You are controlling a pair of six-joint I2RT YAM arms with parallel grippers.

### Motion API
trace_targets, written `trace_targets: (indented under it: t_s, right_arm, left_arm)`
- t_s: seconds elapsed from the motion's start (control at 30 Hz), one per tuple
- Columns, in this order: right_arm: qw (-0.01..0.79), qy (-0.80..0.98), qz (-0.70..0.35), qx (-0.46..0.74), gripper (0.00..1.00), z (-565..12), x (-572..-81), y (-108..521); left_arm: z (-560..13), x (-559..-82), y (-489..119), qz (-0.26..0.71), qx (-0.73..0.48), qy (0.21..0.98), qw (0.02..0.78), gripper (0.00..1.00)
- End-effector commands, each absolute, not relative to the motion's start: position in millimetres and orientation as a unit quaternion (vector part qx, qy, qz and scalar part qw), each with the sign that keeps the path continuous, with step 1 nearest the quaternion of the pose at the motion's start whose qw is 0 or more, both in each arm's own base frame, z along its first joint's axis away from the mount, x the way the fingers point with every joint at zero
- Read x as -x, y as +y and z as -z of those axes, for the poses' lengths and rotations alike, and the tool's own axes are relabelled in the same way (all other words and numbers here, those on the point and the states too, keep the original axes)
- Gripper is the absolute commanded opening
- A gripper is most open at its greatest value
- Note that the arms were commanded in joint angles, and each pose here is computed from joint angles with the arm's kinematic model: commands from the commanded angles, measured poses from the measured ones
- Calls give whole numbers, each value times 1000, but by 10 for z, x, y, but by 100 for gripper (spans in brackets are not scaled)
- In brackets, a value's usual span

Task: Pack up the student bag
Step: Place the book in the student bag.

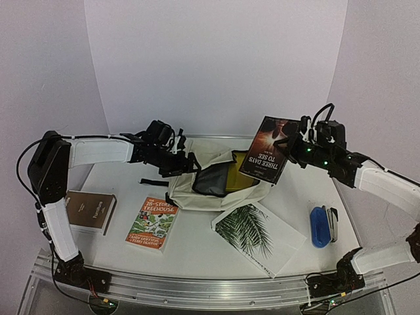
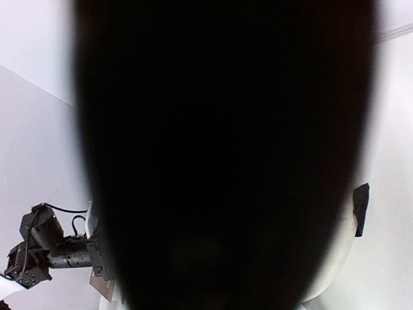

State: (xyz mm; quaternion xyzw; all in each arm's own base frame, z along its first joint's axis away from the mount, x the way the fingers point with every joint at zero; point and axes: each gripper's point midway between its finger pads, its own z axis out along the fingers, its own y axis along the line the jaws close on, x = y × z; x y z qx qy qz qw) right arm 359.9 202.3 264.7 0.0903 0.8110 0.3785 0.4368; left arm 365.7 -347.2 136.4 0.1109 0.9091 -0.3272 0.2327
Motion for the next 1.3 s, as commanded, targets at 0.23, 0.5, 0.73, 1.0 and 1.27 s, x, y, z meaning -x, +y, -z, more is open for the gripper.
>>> trace_targets:
  t_s: [0.23,0.5,0.73,1.0,1.27]
  right_arm:
    - [468,773,-422,-78,0,-3132,-3641,2007]
    - [458,778,-423,-81,0,-3054,-3660,1985]
    - [448,780,-430,-80,0,-3026,-3637,2006]
    - [426,794,-420,-107,0,-2761,-3679,1980]
    - [428,797,-411,-116,0,-2727,-3905,2031]
  left_arm:
    - [-1378,-3828,-3754,410,-137,882,189,69]
    - [-1200,-3852,-3787,399,-140,890,168,68]
    - [-1246,-3952,-3891,407,-146,884,178,40]
    - [-1872,-4026,-3938,441,-162,846,252,0]
    - [-2541,-3870,-3800,470,-160,811,310,0]
